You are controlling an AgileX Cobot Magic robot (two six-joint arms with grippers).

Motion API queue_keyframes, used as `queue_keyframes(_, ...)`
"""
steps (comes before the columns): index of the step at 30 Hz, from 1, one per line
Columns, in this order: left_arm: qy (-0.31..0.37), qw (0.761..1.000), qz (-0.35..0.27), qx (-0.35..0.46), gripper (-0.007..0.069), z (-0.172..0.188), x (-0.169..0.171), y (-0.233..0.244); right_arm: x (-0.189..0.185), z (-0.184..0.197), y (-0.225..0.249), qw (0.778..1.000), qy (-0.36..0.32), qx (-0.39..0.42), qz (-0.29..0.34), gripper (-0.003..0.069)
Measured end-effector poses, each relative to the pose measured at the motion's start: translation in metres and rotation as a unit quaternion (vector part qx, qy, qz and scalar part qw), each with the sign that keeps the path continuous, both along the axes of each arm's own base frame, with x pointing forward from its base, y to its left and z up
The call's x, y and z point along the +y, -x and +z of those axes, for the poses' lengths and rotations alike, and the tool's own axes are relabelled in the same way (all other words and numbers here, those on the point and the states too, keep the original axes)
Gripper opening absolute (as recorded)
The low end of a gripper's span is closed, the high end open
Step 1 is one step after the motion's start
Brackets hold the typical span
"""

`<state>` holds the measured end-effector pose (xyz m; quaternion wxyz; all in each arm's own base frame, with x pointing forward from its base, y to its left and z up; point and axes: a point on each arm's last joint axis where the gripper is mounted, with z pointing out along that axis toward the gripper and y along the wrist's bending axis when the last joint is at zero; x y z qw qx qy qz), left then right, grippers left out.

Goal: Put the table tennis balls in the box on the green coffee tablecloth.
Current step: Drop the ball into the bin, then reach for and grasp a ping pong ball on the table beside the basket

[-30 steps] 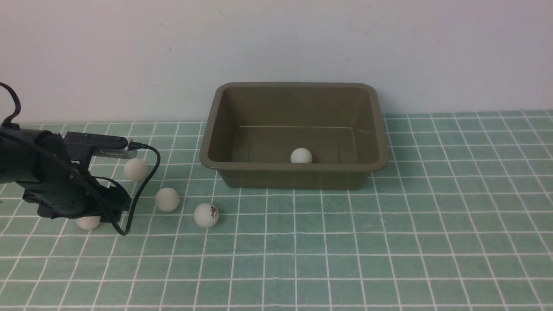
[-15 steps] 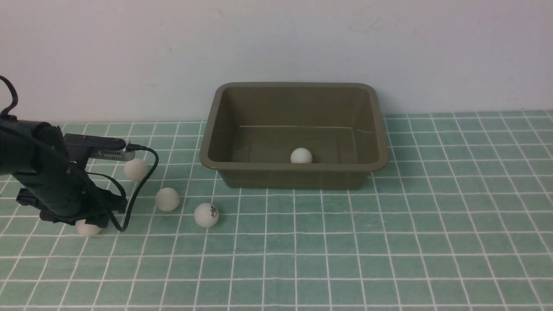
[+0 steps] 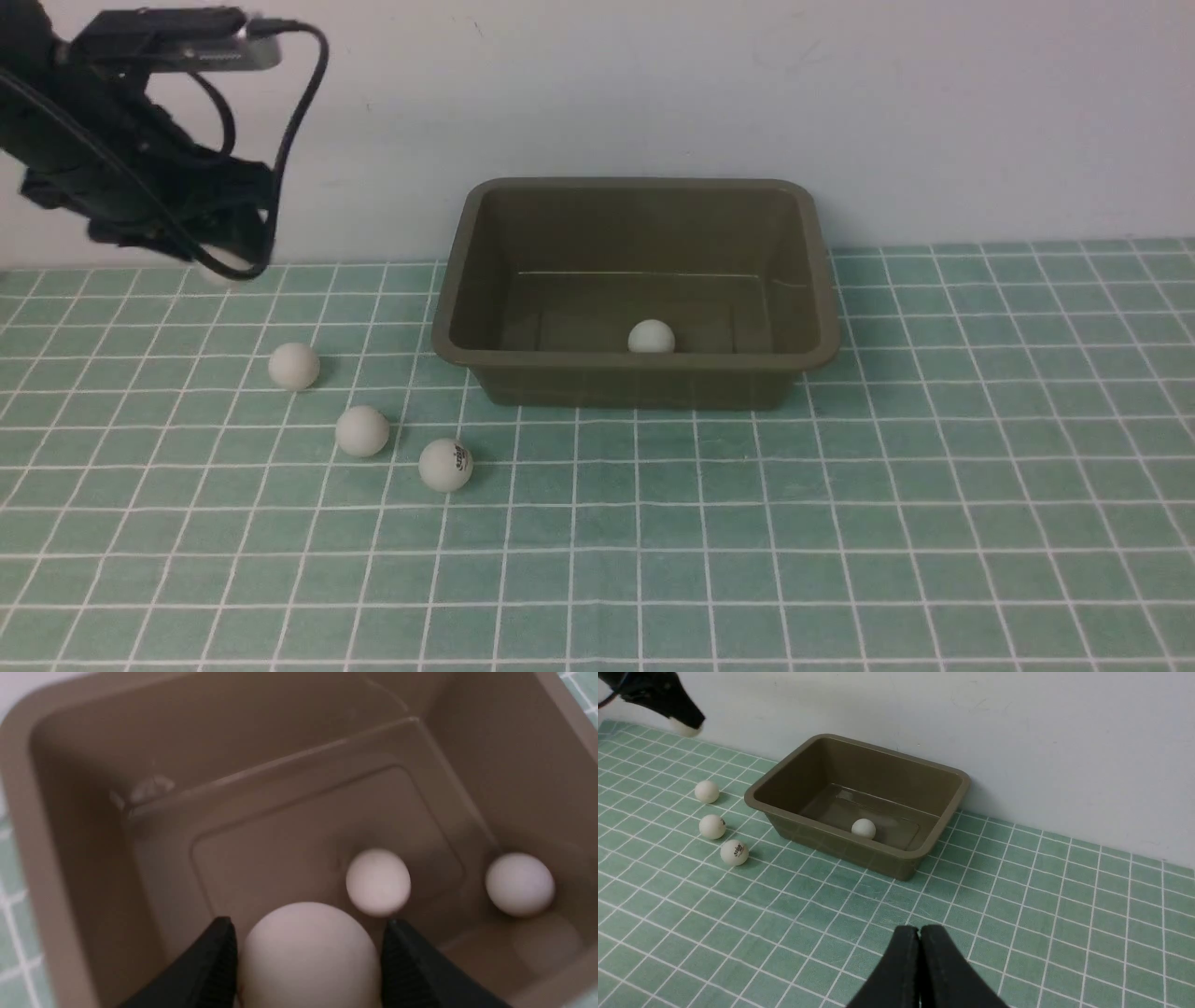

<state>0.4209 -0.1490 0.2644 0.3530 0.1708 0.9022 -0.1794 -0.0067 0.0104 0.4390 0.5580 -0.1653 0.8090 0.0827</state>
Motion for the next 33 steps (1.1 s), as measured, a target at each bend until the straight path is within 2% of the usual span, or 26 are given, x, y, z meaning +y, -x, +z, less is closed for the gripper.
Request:
queue_keyframes(4, -0.012, 1.000, -0.003, -0.023, 0.0371, -0.018, -0.015, -0.008, 0.001, 0.000, 0.000, 1.000, -0.002, 0.001, 0.003, -0.0018)
queue_keyframes(9, -0.021, 1.000, -0.005, -0.015, 0.0473, -0.035, -0.018, -0.012, 0.002, 0.000, 0.001, 1.000, -0.008, 0.002, 0.009, -0.0018)
queue_keyframes(11, -0.022, 1.000, -0.007, -0.016, 0.0485, -0.034, -0.018, -0.012, 0.002, 0.000, 0.001, 1.000, -0.008, 0.002, 0.009, -0.0018)
queue_keyframes(14, -0.027, 0.999, -0.014, -0.033, 0.0490, -0.022, -0.017, -0.009, 0.002, 0.000, 0.001, 1.000, -0.008, 0.002, 0.009, -0.0018)
queue_keyframes(18, -0.074, 0.991, -0.035, -0.102, 0.0490, 0.023, -0.004, 0.003, 0.002, 0.000, 0.001, 1.000, -0.008, 0.002, 0.009, -0.0018)
queue_keyframes(20, -0.085, 0.990, -0.009, -0.115, 0.0490, 0.044, 0.014, 0.008, 0.002, 0.000, 0.001, 1.000, -0.008, 0.002, 0.009, -0.0018)
queue_keyframes(22, -0.074, 0.992, 0.051, -0.094, 0.0490, 0.055, 0.043, 0.010, 0.002, 0.000, 0.001, 1.000, -0.009, 0.002, 0.009, -0.0018)
queue_keyframes(25, -0.049, 0.985, 0.166, -0.027, 0.0490, 0.050, 0.087, 0.005, 0.002, 0.000, 0.001, 1.000, -0.009, 0.002, 0.009, -0.0018)
queue_keyframes(28, -0.042, 0.969, 0.241, 0.027, 0.0490, 0.033, 0.122, 0.000, 0.002, 0.000, 0.001, 1.000, -0.009, 0.002, 0.009, -0.0018)
queue_keyframes(33, -0.060, 0.959, 0.261, 0.087, 0.0490, -0.004, 0.140, -0.011, 0.002, 0.000, 0.001, 1.000, -0.009, 0.002, 0.009, -0.0018)
